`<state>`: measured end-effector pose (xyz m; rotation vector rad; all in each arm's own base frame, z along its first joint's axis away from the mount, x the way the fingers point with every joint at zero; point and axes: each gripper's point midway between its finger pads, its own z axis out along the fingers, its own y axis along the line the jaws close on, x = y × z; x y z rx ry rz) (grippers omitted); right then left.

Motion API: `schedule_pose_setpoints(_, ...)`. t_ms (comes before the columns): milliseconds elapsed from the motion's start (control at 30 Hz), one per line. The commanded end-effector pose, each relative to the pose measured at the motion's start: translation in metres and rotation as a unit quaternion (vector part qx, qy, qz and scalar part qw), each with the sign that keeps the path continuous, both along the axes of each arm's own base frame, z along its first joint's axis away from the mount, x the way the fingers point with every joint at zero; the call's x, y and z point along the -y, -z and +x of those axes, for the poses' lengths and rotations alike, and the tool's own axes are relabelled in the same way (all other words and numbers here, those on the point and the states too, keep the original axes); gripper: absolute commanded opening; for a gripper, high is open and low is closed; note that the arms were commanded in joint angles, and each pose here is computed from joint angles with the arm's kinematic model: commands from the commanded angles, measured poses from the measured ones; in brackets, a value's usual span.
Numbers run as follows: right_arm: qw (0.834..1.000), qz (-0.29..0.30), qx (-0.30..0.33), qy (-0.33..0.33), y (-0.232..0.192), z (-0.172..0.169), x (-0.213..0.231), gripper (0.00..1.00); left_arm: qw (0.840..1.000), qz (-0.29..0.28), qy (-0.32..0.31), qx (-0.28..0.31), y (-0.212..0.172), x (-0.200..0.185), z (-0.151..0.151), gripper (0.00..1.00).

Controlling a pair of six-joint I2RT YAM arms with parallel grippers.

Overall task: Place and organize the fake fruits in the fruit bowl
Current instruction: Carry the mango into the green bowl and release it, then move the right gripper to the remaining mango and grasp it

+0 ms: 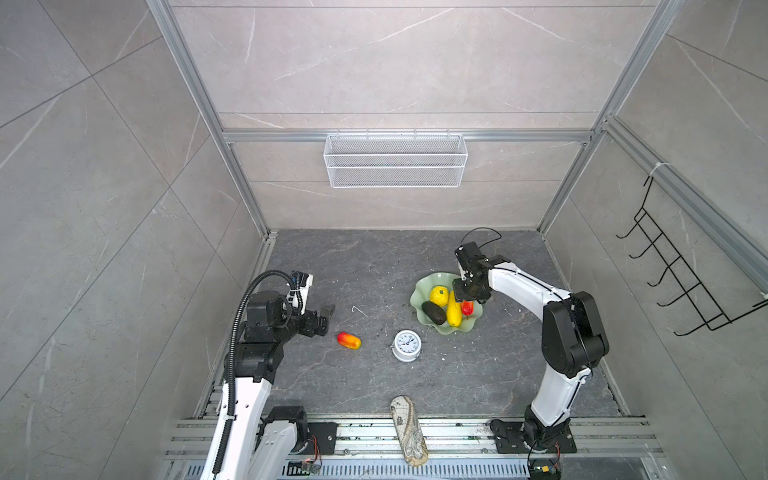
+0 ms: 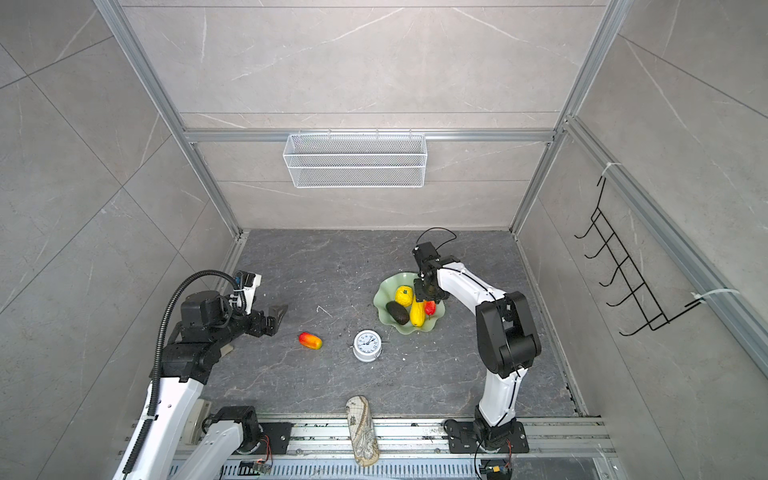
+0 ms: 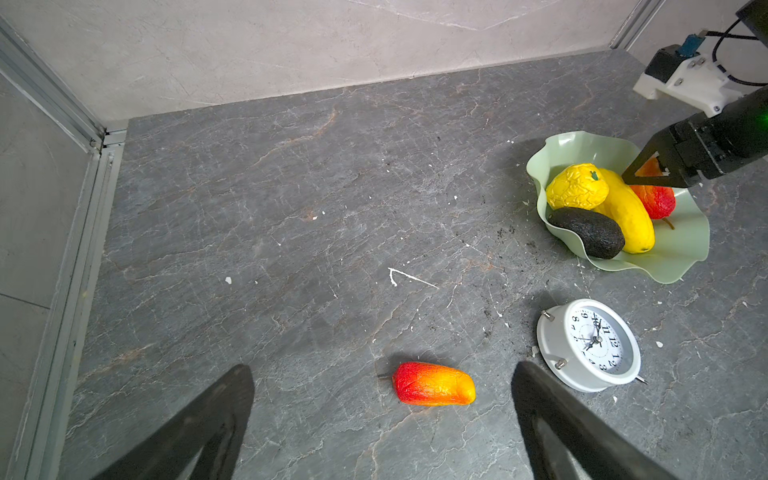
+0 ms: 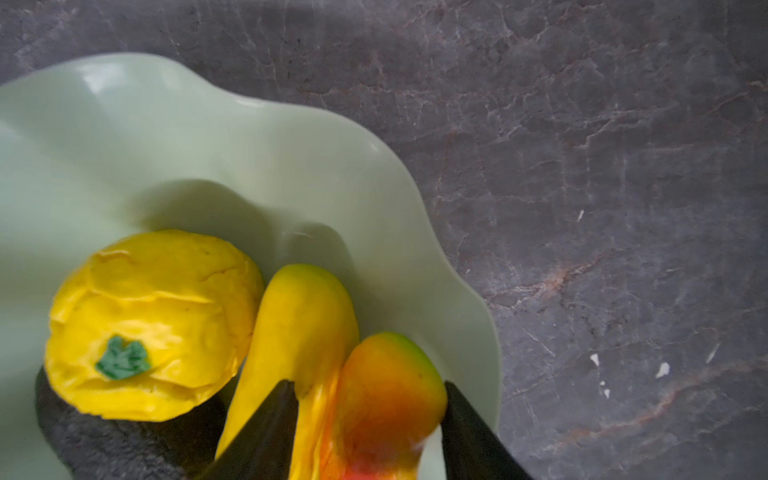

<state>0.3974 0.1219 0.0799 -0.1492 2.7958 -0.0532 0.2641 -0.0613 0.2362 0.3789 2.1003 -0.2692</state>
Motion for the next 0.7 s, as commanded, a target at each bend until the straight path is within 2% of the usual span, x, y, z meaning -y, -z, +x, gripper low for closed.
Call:
schedule_pose_setpoints(0,1.000,0.007,0.015,-0.008,-0.023,0.003,-0.004,0.58,1.000,-0.003,0.007,0.015,-0.006,0.003,0.001,1.00)
schedule_pose_setpoints(33,1.000,0.008,0.021,-0.010,-0.030,0.004,-0.004,0.60,1.000,-0.003,0.007,0.015,-0.006,0.002,0.001,1.00)
schedule_pose_setpoints(167,0.998,0.012,0.045,-0.049,-0.059,0.002,-0.018,0.89,1.000,-0.002,0.007,0.015,-0.006,0.002,0.001,1.00)
schedule_pose_setpoints(267,0.992,0.003,0.060,-0.107,-0.076,-0.005,-0.044,0.99,1.000,-0.003,0.008,0.015,-0.006,0.003,0.001,1.00)
schedule_pose_setpoints(367,0.978,0.015,0.074,-0.194,-0.089,-0.020,-0.091,0.99,1.000,-0.003,0.008,0.016,-0.007,0.003,0.001,1.00)
schedule_pose_setpoints(467,0.954,0.060,0.081,-0.283,-0.093,-0.044,-0.152,0.99,1.000,-0.003,0.009,0.017,-0.007,0.003,0.001,1.00)
schedule_pose_setpoints(667,0.915,0.123,0.062,-0.379,-0.073,-0.081,-0.242,0.99,1.000,-0.001,0.005,0.020,-0.008,0.002,0.000,1.00)
